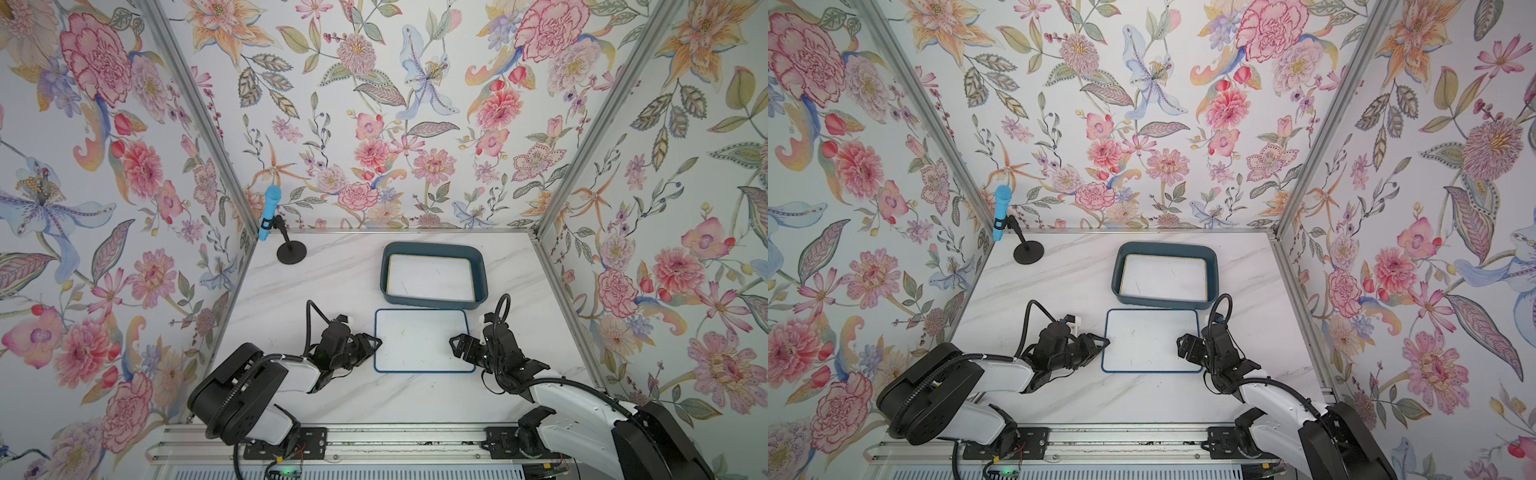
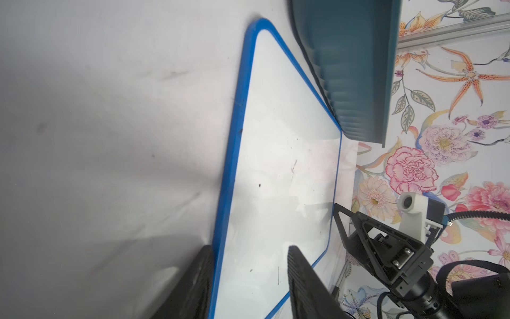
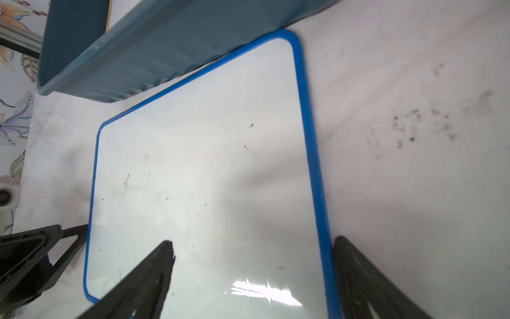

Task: Put the whiteboard into the storage box
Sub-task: Move the whiteboard to the center of the board.

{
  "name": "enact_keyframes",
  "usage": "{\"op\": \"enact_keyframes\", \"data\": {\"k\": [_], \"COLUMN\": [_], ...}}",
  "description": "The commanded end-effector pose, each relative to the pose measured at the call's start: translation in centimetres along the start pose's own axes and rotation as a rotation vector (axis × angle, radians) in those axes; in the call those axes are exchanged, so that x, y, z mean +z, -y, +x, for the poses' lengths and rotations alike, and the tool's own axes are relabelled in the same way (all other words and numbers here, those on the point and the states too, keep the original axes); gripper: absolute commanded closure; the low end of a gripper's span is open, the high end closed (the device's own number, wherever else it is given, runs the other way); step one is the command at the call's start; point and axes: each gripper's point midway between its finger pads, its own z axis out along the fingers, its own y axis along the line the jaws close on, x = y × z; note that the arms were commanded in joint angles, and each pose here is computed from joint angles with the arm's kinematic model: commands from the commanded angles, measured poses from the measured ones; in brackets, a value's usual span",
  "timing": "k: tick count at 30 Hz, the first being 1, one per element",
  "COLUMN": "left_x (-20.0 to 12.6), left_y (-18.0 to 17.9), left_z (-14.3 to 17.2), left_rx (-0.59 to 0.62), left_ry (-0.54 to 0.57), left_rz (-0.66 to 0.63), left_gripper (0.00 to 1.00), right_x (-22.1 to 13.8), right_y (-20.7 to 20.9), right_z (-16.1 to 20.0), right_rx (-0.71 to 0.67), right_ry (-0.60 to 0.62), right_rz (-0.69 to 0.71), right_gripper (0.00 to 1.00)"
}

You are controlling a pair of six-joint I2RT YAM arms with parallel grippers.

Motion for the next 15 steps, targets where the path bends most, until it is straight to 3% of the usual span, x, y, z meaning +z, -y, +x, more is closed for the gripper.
{"op": "enact_keyframes", "data": {"k": [1, 6, 8, 12, 15], "left_x": [-0.4, 0.7, 0.9, 0.8, 0.0], "left_y": [7.0, 7.1, 7.7, 7.9, 10.0], "left_z": [8.8, 9.8, 10.0, 9.7, 9.1], "left_rx": [0.052, 0.066, 0.114, 0.271, 0.316], "left_ry": [-0.404, -0.454, -0.463, -0.467, -0.445], "left_rz": [0.280, 0.274, 0.272, 0.144, 0.182], "left_gripper": [0.57, 0.63, 0.64, 0.63, 0.63], "right_x": [-1.4, -1.4, -1.4, -1.3, -1.3], "right_y": [-1.8, -1.6, -1.5, -1.2, -1.8], "right_z": [10.3, 10.9, 11.2, 11.3, 11.3], "right_rx": [0.078, 0.078, 0.073, 0.061, 0.055], "right_ry": [-0.457, -0.466, -0.472, -0.471, -0.479], "right_rz": [-0.179, -0.184, -0.183, -0.180, -0.209], "right_gripper": [0.13, 0.16, 0.16, 0.17, 0.19]}}
